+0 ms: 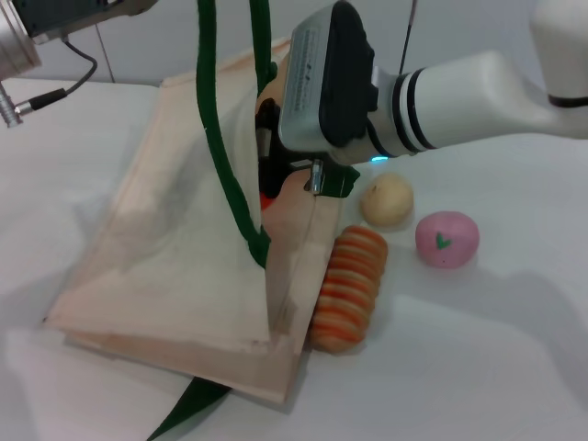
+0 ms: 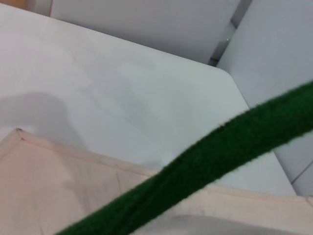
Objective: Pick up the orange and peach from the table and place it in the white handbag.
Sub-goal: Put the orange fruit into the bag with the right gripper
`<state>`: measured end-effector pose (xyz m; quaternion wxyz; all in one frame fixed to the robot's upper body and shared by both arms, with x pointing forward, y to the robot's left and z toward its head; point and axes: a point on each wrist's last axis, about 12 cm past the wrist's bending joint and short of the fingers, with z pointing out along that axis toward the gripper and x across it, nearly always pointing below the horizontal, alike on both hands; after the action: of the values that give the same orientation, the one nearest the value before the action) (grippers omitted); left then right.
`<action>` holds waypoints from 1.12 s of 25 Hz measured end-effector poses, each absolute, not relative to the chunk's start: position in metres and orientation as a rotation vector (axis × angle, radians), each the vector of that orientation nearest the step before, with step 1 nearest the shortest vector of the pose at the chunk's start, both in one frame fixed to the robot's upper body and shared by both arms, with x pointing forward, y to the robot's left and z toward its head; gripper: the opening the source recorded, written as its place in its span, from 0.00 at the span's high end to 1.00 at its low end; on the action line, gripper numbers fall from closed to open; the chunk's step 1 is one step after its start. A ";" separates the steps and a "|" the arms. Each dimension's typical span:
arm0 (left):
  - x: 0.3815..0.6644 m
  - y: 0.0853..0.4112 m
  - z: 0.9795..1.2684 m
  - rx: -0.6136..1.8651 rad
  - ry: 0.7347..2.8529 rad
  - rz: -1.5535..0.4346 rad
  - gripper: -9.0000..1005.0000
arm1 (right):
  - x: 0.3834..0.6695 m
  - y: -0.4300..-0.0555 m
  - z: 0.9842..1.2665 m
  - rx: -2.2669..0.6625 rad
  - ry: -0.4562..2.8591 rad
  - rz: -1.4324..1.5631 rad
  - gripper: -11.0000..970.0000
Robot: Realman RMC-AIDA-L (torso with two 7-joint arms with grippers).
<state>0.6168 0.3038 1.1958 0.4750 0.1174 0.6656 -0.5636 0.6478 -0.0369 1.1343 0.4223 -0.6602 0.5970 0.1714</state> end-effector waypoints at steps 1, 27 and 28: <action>0.617 0.304 1.196 0.287 1.628 -1.378 0.87 | 0.647 -0.036 1.134 -1.654 1.481 0.427 0.93; 0.608 0.329 1.178 0.164 1.673 -1.297 0.87 | 0.634 -0.053 1.115 -1.569 1.481 0.501 0.44; 0.608 0.329 1.178 0.164 1.673 -1.297 0.87 | 0.634 -0.053 1.115 -1.569 1.481 0.501 0.41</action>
<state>0.6080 0.3288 1.1780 0.4876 0.0674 0.6879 -0.5334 0.6343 -0.0534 1.1150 0.4469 -0.6336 0.5983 0.2023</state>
